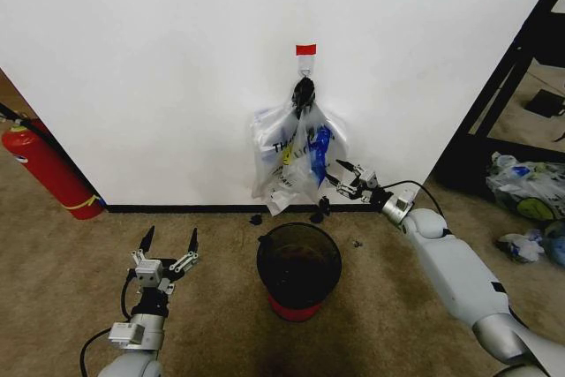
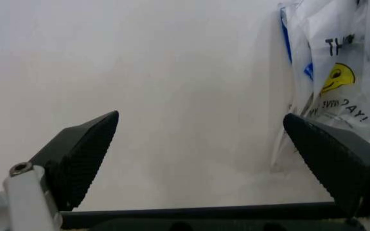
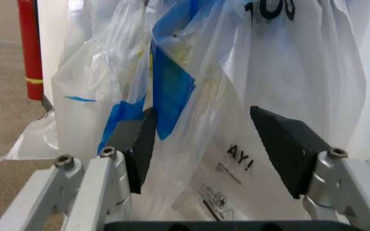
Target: Pick up the garbage bag from the wall and place it over the trash bin.
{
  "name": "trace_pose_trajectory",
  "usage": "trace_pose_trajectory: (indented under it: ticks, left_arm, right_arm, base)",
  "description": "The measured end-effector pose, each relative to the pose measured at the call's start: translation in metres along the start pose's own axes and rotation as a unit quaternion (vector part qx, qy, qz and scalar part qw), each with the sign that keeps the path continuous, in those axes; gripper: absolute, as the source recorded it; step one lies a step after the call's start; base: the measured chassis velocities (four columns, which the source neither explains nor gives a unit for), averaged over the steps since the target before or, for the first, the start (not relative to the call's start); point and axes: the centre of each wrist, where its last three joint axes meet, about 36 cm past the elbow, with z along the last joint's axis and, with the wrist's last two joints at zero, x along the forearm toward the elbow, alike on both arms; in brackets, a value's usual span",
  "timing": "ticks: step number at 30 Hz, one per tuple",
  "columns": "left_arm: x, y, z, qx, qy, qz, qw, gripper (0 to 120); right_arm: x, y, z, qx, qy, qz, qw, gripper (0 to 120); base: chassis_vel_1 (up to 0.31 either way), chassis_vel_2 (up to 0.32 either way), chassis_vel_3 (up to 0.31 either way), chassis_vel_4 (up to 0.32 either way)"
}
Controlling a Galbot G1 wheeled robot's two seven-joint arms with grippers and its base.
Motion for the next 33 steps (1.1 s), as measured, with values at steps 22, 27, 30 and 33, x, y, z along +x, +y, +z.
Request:
trace_pose_trajectory:
  ticks: [22, 27, 30, 33]
  left_arm:
    - [0.000, 0.002, 0.001, 0.000, -0.001, -0.003, 1.0000, 100]
    - [-0.003, -0.001, -0.001, 0.001, -0.005, 0.004, 1.0000, 100]
    - [-0.008, -0.005, -0.005, 0.003, -0.014, 0.014, 0.9998, 100]
    - [-0.020, -0.010, -0.014, 0.003, -0.031, 0.035, 0.9989, 100]
  right_arm:
    - [-0.018, 0.013, -0.004, -0.023, -0.024, 0.018, 0.999, 7]
    - [-0.002, 0.017, -0.012, -0.032, -0.043, 0.020, 0.998, 0]
    - [0.005, 0.019, -0.015, -0.038, -0.055, 0.022, 0.998, 0]
    - [0.009, 0.027, -0.023, -0.072, -0.081, 0.025, 0.994, 0]
  base:
    - [0.000, 0.000, 0.000, 0.000]
    - [0.000, 0.000, 0.000, 0.000]
    - [0.000, 0.000, 0.000, 0.000]
    - [0.000, 0.000, 0.000, 0.000]
